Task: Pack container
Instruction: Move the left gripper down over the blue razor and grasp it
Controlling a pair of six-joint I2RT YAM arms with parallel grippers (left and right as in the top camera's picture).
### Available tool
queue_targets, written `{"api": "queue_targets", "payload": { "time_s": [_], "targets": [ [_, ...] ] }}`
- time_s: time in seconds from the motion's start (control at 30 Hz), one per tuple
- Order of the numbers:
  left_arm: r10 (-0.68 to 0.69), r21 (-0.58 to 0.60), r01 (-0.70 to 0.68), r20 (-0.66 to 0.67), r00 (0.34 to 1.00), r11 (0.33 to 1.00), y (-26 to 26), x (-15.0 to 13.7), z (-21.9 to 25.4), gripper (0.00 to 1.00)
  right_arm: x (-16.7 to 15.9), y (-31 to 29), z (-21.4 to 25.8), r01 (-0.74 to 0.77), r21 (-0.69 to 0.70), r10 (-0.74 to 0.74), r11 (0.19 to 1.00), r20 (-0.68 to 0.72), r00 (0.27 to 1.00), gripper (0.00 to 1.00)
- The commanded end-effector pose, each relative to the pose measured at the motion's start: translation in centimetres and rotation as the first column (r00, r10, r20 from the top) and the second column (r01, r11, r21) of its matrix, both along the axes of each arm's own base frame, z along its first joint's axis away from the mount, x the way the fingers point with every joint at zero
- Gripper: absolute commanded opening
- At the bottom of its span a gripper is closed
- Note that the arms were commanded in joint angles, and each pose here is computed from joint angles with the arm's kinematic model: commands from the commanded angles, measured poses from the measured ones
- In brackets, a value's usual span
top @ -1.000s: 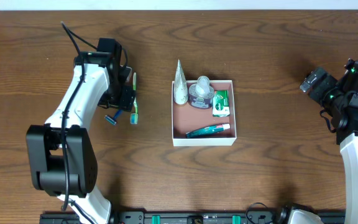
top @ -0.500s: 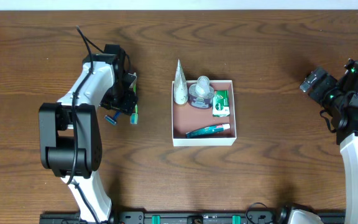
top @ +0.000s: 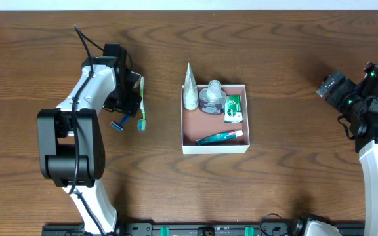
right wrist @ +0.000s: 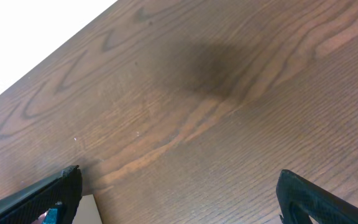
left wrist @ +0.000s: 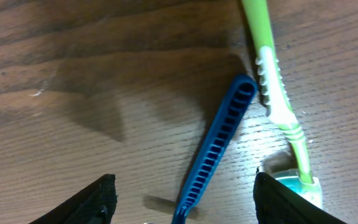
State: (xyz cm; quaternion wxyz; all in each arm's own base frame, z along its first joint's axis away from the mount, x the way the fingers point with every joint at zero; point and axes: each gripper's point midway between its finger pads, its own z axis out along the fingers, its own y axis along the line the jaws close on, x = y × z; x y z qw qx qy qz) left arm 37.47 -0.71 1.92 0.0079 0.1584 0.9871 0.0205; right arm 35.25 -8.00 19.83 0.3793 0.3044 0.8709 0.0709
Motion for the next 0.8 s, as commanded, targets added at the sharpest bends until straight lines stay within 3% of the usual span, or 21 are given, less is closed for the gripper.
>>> {"api": "queue_targets", "payload": {
  "time_s": [0.0,0.3,0.77],
  "targets": [
    [-0.009,-0.003,0.009,-0.011,1.000,1.000,0.2,-0.3,-0.4,0.71,0.0,-0.4,0.3,0.023,0.004,-0.023,1.000,0.008,1.000,0.99],
    [-0.011,-0.104,0.013,0.017,1.000,0.995,-1.5,0.4,-0.5,0.71,0.0,-0.4,0.3,0.022,0.004,-0.022,1.000,0.008,1.000,0.99],
    [-0.045,-0.086,0.045,0.005,0.999,0.995,-1.2,-0.6,-2.2,0.71,0.0,-0.4,0.3,0.023,0.005,-0.023,1.000,0.008,1.000,0.99]
  ]
}}
